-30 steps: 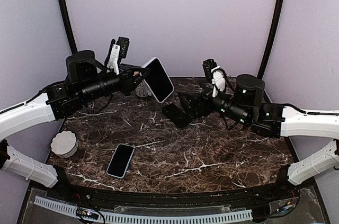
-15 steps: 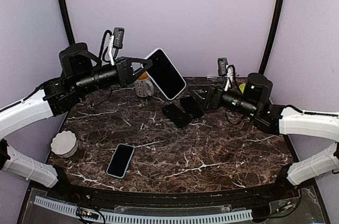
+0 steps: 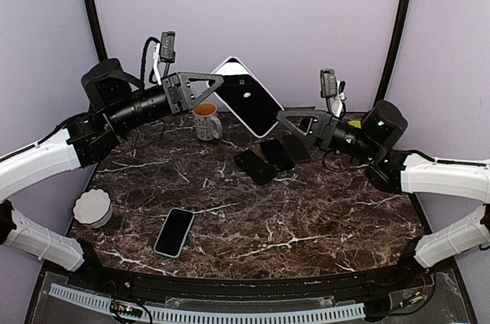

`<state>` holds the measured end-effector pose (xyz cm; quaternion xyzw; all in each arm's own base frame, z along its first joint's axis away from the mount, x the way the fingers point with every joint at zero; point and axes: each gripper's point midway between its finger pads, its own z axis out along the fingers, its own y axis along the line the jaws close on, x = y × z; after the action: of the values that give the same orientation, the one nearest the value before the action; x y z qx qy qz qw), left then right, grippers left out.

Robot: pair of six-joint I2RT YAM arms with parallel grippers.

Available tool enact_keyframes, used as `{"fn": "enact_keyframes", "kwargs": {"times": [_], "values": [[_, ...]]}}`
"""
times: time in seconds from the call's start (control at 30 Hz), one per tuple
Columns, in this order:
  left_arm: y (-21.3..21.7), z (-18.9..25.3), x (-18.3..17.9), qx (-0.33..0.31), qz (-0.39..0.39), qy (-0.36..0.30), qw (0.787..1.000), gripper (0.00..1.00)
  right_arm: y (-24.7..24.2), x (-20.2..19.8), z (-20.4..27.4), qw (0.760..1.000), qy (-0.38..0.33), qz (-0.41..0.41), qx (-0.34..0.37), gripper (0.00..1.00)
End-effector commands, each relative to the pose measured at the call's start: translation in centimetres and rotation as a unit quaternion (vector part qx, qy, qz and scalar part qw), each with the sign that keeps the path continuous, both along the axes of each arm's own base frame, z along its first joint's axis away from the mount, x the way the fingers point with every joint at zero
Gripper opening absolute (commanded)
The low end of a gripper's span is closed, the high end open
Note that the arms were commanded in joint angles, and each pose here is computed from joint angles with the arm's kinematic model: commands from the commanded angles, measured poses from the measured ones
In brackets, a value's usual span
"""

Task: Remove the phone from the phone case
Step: Pass from the left arm to the right

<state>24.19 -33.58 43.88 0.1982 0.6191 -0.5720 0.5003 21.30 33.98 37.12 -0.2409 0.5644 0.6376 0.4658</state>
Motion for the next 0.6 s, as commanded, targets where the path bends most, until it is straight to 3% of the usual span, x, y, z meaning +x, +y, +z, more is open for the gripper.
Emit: {"fn": "enact_keyframes", "kwargs": {"times": [0.0,0.17,0.5,0.57], "values": [[1.1,5.5,-1.8,-0.081,-0.027,-0.042,0.995,0.00,-0.3,-1.8,4.4,0.996,-0.032,0.056,0.068,0.85],[1.0,4.9,-1.7,-0.078,-0.028,-0.038,0.996,0.00,-0.2,-2.3,5.2,0.993,-0.038,0.075,0.078,0.75],[0.5,3.8,-1.2,-0.070,-0.028,-0.028,0.997,0.00,0.5,-2.6,5.4,0.991,-0.051,0.096,0.074,0.47],[0.4,3.5,-1.0,-0.066,-0.023,-0.028,0.997,0.00,0.5,-2.6,5.4,0.991,-0.052,0.098,0.074,0.37]]}}
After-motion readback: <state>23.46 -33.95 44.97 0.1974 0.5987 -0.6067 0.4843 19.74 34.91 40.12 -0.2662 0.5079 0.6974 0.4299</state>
